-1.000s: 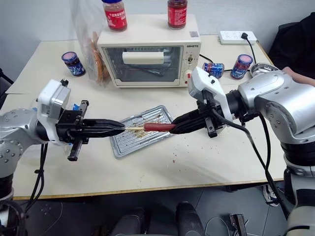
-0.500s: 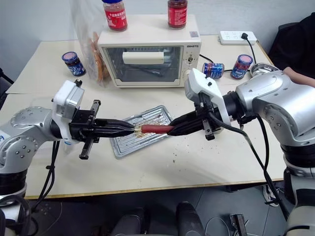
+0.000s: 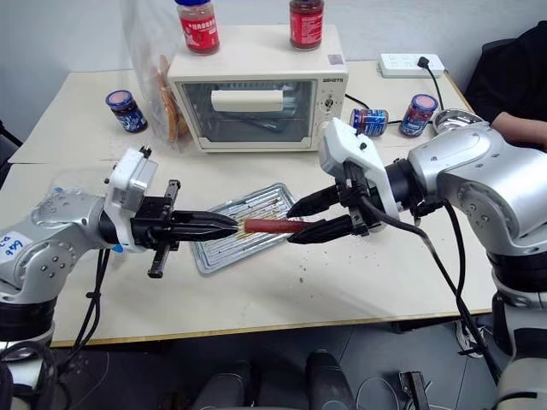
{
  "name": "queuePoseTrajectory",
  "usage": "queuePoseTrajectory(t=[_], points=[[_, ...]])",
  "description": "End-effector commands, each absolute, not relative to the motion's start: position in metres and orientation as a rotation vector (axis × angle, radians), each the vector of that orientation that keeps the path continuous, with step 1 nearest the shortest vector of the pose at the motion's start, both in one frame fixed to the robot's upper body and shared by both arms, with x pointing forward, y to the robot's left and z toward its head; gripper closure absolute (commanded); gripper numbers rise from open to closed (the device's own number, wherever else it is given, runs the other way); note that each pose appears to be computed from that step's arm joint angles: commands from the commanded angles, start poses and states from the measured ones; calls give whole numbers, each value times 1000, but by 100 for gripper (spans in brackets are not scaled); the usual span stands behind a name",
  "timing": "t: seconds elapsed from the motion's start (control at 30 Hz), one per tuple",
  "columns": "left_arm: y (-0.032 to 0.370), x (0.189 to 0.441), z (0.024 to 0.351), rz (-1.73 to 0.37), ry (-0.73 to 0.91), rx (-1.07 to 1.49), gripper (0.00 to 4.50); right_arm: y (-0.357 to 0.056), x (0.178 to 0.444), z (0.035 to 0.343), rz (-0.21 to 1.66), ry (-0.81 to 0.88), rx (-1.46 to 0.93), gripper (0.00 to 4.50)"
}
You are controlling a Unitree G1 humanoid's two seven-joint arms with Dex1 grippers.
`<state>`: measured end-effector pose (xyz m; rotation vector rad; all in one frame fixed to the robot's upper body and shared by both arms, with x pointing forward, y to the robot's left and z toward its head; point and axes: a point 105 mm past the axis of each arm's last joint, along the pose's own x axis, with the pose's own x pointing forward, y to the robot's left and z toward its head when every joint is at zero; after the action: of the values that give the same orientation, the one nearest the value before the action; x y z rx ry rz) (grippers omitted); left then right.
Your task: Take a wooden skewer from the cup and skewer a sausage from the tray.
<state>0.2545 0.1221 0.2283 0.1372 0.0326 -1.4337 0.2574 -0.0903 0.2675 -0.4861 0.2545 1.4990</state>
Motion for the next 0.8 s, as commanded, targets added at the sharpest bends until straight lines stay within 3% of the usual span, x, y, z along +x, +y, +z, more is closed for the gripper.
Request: queuePoseTrajectory(t=[0.03,0.2,0.4,0.6,0.8], points=[[135,246,237,-1340,-20,172,450,-99,265,276,1406,181,-507,226],[155,236,232,-1169,-24,144,450,-100,281,277,1332,154,-381,226],[196,239,228,-777,-82,84,450,-82,284,276,1353,95,-337,83],[272,244,221,-185,-157,5,450,-66,282,284,1393,49,-240,83],[320,250,202,168,-103,-24,450,-57,279,283,1424,50,-212,83]])
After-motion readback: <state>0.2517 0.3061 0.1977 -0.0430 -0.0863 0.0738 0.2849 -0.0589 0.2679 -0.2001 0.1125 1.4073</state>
